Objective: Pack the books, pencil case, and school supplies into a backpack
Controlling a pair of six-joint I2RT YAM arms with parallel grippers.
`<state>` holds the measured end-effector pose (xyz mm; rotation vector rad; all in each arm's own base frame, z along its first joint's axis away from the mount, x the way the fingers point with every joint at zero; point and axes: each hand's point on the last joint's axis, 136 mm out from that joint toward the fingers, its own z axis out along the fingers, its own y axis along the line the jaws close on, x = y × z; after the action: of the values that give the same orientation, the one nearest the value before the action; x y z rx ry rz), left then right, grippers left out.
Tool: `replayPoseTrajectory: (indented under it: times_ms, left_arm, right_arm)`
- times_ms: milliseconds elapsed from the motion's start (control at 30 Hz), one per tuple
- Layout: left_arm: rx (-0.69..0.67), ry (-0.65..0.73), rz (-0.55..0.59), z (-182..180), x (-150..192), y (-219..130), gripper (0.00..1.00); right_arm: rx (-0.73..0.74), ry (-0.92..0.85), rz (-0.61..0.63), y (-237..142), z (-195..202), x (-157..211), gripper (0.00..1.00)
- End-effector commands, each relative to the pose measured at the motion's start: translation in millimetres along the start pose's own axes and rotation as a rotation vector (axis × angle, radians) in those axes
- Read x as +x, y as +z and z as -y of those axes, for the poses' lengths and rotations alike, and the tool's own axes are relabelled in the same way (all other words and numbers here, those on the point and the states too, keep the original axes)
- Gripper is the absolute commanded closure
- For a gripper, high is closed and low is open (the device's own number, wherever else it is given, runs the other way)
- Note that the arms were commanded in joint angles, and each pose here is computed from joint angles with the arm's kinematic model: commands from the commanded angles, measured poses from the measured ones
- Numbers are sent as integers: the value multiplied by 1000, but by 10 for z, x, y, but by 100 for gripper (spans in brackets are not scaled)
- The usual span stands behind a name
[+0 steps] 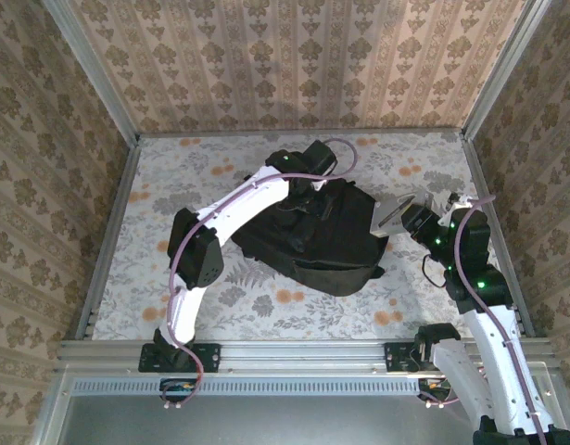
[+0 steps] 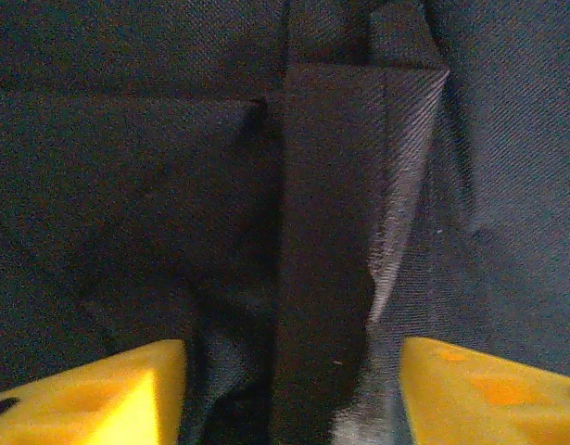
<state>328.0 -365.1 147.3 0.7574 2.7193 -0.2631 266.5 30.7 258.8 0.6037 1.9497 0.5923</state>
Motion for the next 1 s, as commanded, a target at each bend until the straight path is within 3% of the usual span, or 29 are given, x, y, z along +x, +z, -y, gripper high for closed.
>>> replayPoseTrajectory:
  times_ms: [0, 200, 367, 800, 967]
  left_arm:
    - [56, 15, -53, 128, 113, 93, 49]
    - [103, 34, -63, 197, 155, 180, 86]
    - [149, -3, -50, 166, 119, 112, 99]
    - [284, -166, 201, -404, -181, -1043, 100]
    - [375, -225, 275, -526, -236, -1331, 100]
  right_arm:
    - [-15, -30, 50, -72, -73, -118, 58]
    - [-24, -33, 40, -51, -74, -84, 57]
    - [-25, -36, 31, -37, -64, -50, 58]
    - [-10, -25, 140, -320, -301, -489, 59]
    - [-12, -25, 156, -341, -325, -535, 59]
